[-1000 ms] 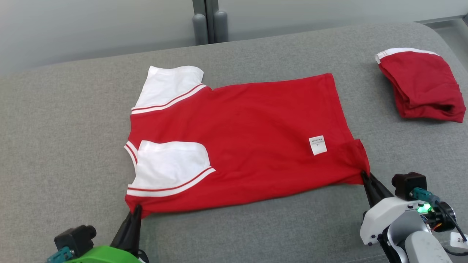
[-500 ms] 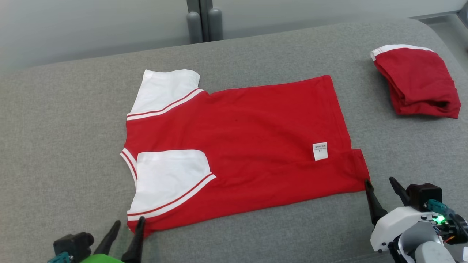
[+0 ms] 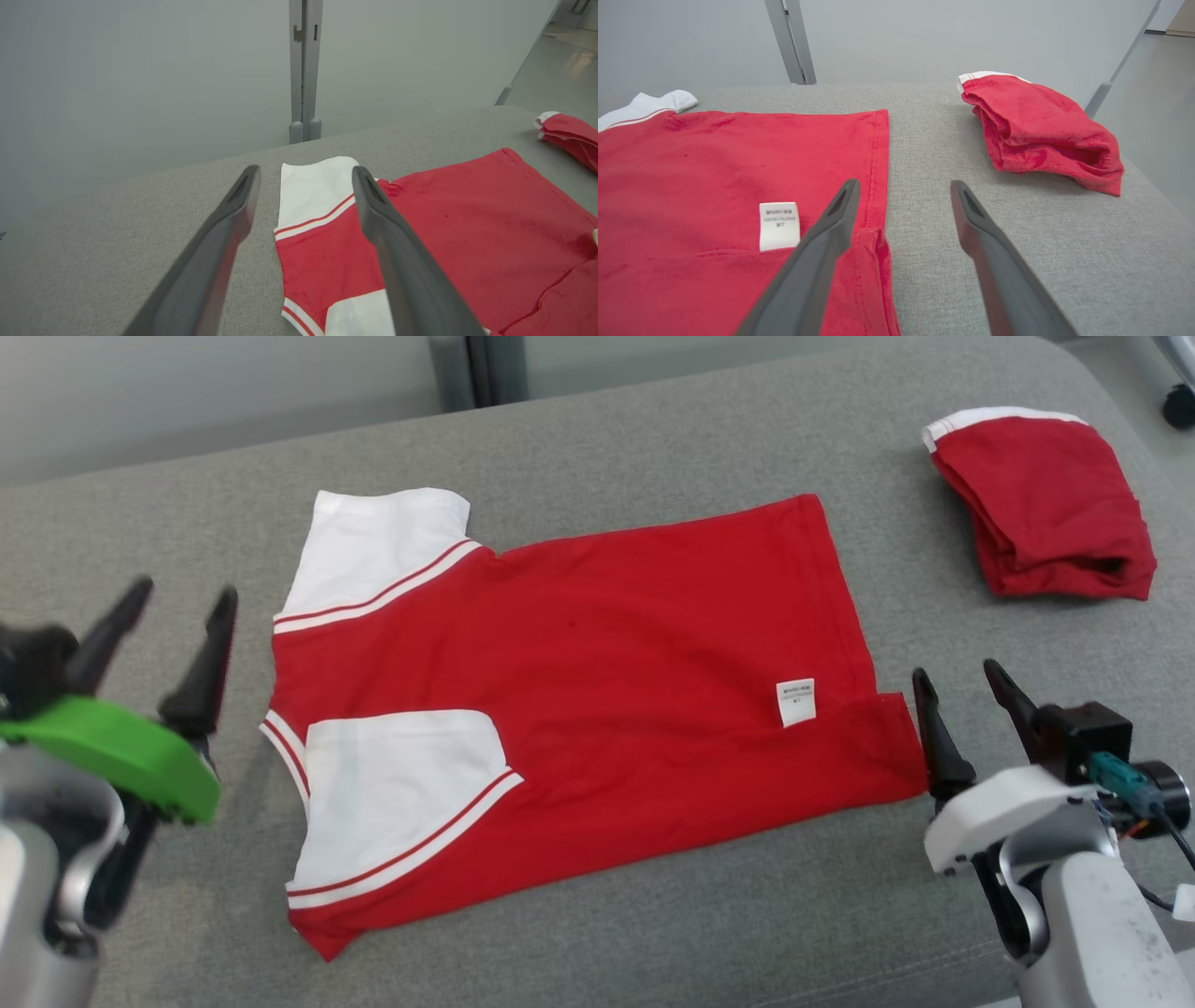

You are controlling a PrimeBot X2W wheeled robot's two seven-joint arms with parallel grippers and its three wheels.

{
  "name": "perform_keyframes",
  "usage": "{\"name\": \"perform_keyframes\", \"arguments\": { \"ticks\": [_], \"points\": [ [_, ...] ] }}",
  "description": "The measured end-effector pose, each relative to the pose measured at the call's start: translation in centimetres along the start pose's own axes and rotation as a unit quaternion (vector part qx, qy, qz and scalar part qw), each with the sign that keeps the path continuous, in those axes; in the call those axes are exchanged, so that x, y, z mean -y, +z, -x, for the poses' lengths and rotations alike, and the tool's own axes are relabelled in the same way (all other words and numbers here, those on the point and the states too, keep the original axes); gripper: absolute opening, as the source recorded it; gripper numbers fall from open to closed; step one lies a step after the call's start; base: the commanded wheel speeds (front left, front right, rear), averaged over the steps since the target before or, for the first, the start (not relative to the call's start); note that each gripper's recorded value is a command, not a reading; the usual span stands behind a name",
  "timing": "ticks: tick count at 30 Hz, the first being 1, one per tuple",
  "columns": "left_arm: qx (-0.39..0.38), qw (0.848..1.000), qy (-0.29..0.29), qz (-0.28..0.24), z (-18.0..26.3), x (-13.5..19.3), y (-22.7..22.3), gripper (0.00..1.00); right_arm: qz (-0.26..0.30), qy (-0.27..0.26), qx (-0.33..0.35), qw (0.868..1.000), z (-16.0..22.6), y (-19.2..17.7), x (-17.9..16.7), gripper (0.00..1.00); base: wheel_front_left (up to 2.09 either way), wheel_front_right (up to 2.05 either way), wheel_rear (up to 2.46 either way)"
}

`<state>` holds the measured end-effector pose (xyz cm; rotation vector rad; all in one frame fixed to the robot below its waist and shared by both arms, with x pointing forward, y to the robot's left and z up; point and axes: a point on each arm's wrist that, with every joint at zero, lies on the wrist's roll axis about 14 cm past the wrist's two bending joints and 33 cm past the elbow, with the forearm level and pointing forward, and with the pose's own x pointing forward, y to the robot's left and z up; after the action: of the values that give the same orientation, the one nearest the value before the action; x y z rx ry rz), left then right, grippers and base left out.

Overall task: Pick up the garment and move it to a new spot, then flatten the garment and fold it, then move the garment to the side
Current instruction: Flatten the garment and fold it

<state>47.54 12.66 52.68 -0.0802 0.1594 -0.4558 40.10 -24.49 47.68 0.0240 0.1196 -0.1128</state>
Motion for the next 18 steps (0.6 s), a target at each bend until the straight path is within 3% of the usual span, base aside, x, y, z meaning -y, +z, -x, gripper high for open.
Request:
{"name": "perform_keyframes", "arguments": {
  "ticks": [3, 8, 18],
  "points": [
    [0.007, 0.999, -0.021, -0.04, -3.5, -0.3, 3.2, 1.0, 0.008, 0.015, 0.011, 1.0, -1.5, 0.8, -1.0, 1.0, 0.0, 0.0, 0.0],
    [-0.02, 0.998, -0.029, -0.059, -8.7, -1.4, 4.8, 1.0, 0.017, 0.04, 0.014, 0.999, -3.6, 0.8, -2.5, 1.0, 0.0, 0.0, 0.0],
    [-0.159, 0.985, -0.039, -0.061, -16.0, -3.8, -2.6, 1.0, 0.03, 0.049, -0.007, 0.998, -6.5, -2.2, -2.5, 1.0, 0.0, 0.0, 0.0]
  ]
}}
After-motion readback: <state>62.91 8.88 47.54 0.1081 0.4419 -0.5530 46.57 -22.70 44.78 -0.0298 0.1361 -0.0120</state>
